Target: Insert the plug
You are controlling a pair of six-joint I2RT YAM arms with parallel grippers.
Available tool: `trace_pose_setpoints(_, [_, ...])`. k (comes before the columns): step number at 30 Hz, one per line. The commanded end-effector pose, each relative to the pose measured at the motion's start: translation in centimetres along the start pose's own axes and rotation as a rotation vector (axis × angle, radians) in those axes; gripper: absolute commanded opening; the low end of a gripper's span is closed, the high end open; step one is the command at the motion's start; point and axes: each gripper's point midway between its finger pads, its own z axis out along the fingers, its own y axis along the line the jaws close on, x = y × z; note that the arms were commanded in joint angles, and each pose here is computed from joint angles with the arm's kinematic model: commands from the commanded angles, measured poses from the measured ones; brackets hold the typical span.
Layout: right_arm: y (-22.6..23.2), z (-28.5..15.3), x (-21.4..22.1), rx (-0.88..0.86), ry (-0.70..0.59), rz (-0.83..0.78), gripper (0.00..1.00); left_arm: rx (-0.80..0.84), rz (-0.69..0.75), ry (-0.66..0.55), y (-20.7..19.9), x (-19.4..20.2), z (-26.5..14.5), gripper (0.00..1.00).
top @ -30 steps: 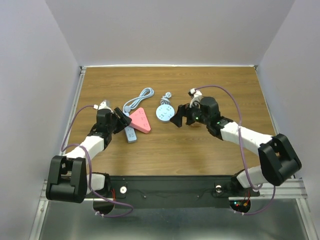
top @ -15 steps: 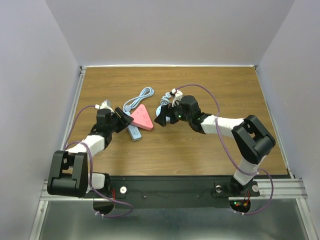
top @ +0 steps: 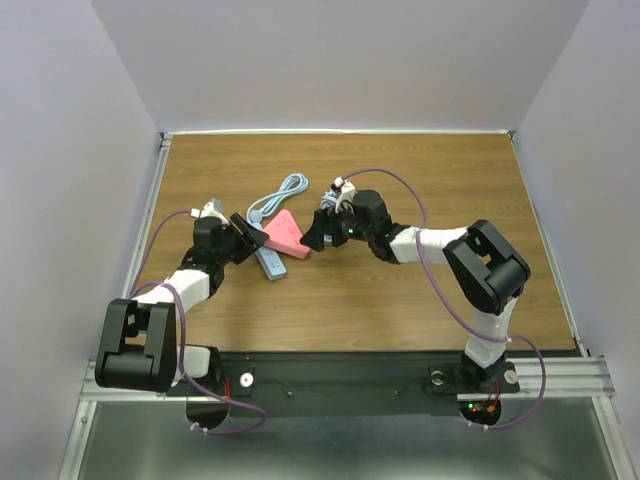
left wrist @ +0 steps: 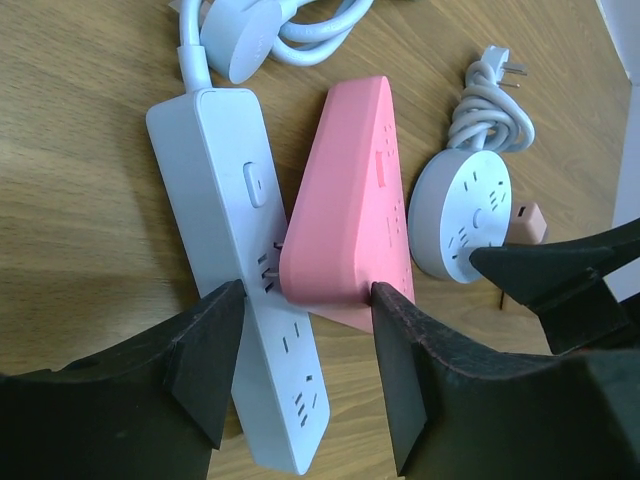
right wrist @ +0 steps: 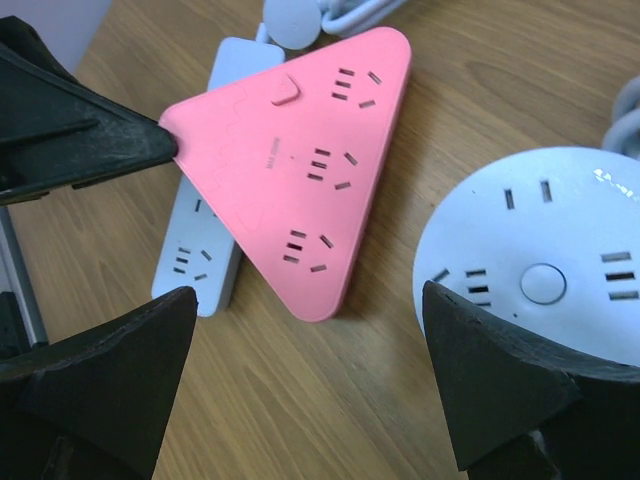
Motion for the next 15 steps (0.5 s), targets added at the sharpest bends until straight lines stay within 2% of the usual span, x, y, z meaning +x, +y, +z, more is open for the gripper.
trace_pose_setpoints(1, [2.4, 1.1, -2.6, -0.086, -0.069, -0.033, 0.99, 0.041, -0.007, -0.001, -0.7, 0.0, -0.4, 0.63])
trace_pose_setpoints(9, [1.8, 3.0, -1.8, -0.096, -0.043, -0.01, 0.98, 0.044, -0.013, 0.007, -0.9, 0.2, -0.8, 0.66])
trace_pose_setpoints(15, [1.6, 3.8, -1.7, -0.098, -0.038, -0.003, 0.99, 0.018, 0.005, -0.045, -1.0, -0.9, -1.8, 0.68])
